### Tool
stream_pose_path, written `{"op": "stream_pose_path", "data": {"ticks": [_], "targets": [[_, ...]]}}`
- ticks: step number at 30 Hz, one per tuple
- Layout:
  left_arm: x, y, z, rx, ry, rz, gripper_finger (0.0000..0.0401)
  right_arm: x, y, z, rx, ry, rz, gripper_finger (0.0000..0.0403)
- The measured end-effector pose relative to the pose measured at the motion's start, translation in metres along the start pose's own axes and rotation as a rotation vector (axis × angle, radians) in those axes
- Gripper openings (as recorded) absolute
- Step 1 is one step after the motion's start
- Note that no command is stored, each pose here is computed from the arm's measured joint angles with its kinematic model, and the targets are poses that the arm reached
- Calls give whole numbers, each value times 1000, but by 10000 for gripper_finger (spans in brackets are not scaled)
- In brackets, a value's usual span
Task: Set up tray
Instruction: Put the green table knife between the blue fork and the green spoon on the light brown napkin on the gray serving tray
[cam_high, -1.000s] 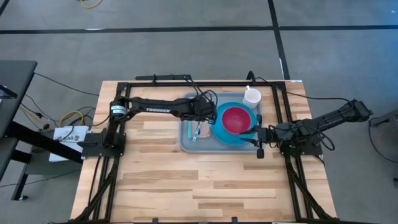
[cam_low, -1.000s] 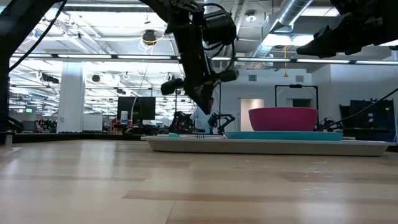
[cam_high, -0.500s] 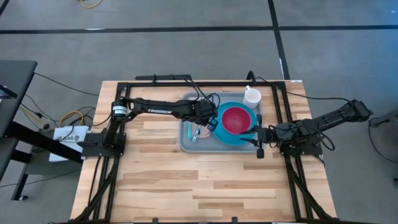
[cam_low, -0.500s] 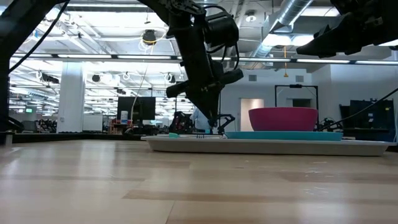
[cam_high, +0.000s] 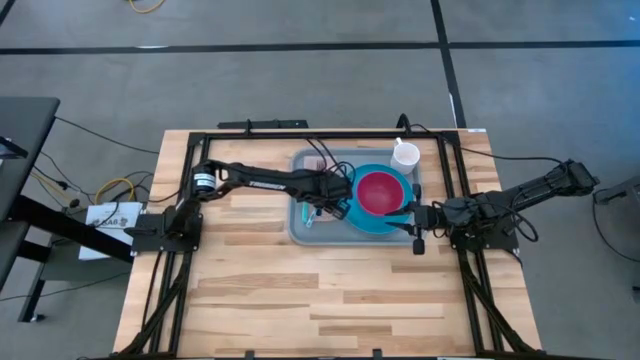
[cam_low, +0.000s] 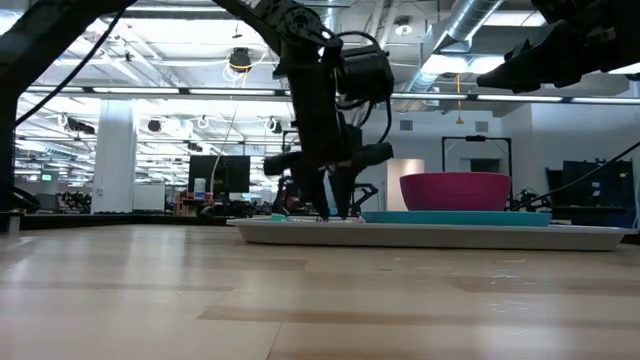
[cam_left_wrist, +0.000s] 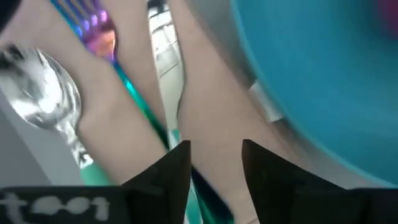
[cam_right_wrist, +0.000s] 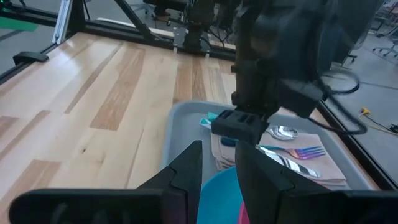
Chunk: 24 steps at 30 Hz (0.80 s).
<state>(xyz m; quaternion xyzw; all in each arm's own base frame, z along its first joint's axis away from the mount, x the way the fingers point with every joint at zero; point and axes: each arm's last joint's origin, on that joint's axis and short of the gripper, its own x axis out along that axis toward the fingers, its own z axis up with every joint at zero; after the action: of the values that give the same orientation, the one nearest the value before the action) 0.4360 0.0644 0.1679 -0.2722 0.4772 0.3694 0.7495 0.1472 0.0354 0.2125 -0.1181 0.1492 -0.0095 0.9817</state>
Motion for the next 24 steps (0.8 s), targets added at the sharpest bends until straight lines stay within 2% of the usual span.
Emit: {"op": "stream_pose_path", "data": {"ticks": [3,8,24], "targets": [[-10,-2,7,33,-38,8,121,0,0,0,-1,1,0,91],[-13,3,11,39,-20,40,105,0,0,0,-1,1,0,91],[21,2,-8,57,88,144,87,0,0,0,-1,3,0,91]]}}
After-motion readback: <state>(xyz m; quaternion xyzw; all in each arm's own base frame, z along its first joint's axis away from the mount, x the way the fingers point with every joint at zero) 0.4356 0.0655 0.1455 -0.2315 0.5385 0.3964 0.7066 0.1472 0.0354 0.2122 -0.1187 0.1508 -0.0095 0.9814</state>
